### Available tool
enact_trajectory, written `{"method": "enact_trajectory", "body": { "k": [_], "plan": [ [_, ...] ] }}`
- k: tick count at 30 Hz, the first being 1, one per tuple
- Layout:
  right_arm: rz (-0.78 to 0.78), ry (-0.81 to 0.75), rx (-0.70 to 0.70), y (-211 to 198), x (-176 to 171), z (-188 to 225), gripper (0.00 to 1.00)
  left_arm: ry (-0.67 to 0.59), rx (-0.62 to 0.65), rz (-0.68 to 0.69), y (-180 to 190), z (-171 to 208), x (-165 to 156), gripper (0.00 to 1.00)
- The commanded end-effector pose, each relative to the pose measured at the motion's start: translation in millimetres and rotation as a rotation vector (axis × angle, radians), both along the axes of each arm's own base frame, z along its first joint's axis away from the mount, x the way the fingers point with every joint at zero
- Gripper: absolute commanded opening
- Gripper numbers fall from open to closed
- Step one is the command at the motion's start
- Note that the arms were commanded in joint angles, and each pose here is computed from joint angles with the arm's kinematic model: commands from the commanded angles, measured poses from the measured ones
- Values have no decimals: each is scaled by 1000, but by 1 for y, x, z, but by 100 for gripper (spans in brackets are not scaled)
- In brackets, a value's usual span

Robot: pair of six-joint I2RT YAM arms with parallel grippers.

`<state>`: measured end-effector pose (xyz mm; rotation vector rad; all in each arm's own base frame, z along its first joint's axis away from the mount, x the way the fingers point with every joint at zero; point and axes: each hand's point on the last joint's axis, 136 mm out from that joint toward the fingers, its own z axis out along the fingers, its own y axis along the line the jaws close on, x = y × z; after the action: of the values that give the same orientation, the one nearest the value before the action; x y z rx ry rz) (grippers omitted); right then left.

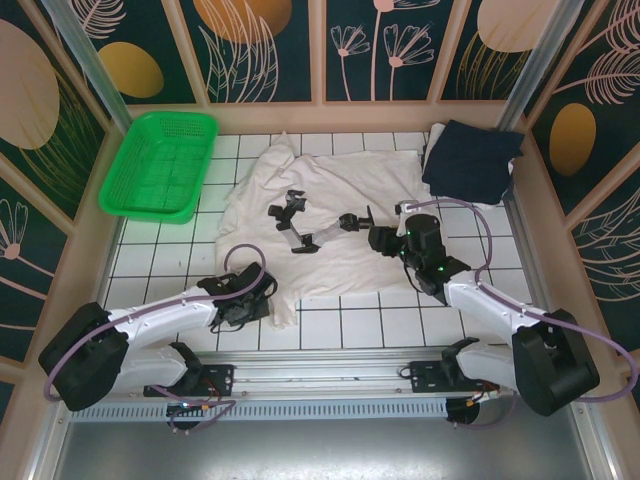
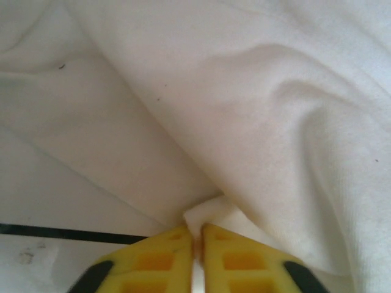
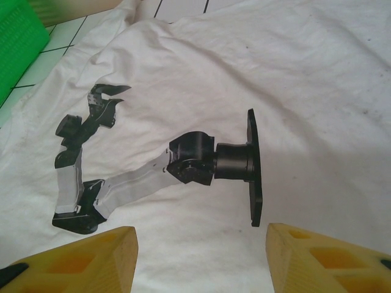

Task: Fold and stack the t-shirts

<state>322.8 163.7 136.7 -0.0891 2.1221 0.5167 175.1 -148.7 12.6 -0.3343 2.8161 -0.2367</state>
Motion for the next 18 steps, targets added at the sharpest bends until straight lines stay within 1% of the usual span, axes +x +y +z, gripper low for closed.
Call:
{"method": "enact_trajectory", "body": {
  "k": [1, 6, 10, 13, 14, 18],
  "plan": [
    [-15, 6, 4, -6, -3, 0, 57, -21, 24, -25, 3, 9, 2, 0],
    [-15, 6, 9, -8, -8, 3, 58, -74, 75, -6, 15, 41, 7, 0],
    [-10, -1, 16, -8, -9, 6, 58, -91, 121, 4, 29, 66, 4, 0],
    [0, 1, 24, -5, -10, 7, 58, -87, 122, -6, 31, 76, 1, 0],
    [6, 3, 26, -4, -10, 7, 58, -65, 139, -11, 36, 77, -4, 0],
    [11, 4, 28, -3, -11, 7, 58, -30, 137, -45, 35, 79, -11, 0]
  ]
}}
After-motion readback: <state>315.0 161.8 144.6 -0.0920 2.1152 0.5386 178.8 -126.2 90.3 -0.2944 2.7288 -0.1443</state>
